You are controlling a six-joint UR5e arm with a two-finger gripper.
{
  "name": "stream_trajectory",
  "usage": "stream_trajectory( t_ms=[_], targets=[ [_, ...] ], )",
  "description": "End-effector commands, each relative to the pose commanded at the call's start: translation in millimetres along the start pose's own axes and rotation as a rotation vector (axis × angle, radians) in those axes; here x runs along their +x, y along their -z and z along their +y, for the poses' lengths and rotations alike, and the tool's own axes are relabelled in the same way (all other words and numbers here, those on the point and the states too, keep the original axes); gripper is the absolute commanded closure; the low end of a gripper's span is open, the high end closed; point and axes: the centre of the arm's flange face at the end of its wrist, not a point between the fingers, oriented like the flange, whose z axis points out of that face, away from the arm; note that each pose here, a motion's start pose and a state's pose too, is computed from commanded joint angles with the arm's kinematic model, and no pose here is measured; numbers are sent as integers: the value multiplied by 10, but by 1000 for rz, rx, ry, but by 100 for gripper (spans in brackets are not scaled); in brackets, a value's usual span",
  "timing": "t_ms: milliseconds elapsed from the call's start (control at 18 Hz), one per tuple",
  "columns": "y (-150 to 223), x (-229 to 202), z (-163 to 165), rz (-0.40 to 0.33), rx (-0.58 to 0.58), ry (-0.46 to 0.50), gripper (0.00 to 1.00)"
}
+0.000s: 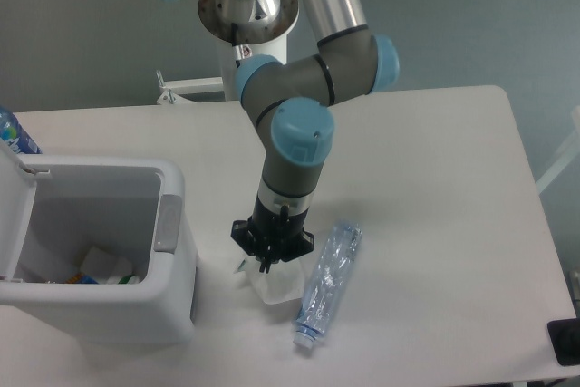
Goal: Place the trash in the trash can
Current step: 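Lift the tissue and carry it over the white trash bin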
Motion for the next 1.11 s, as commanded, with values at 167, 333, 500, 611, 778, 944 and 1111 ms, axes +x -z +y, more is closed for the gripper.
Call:
stream_trajectory(
  t_ms=[167, 333, 500, 611, 778, 944, 1111],
  targets=[
    [548, -55, -205, 36, 133, 10, 100],
    [1078, -183, -467, 74, 263, 82, 100],
    [1610, -279, -728, 97, 372, 178, 100],
    [1812, -257, -835, 93, 408, 208, 100],
    [1961, -155, -913, 113, 434, 248, 100],
    [2292, 189, -851, 165, 474, 263, 100],
    [2339, 488, -772, 203, 468, 267, 100]
  ],
)
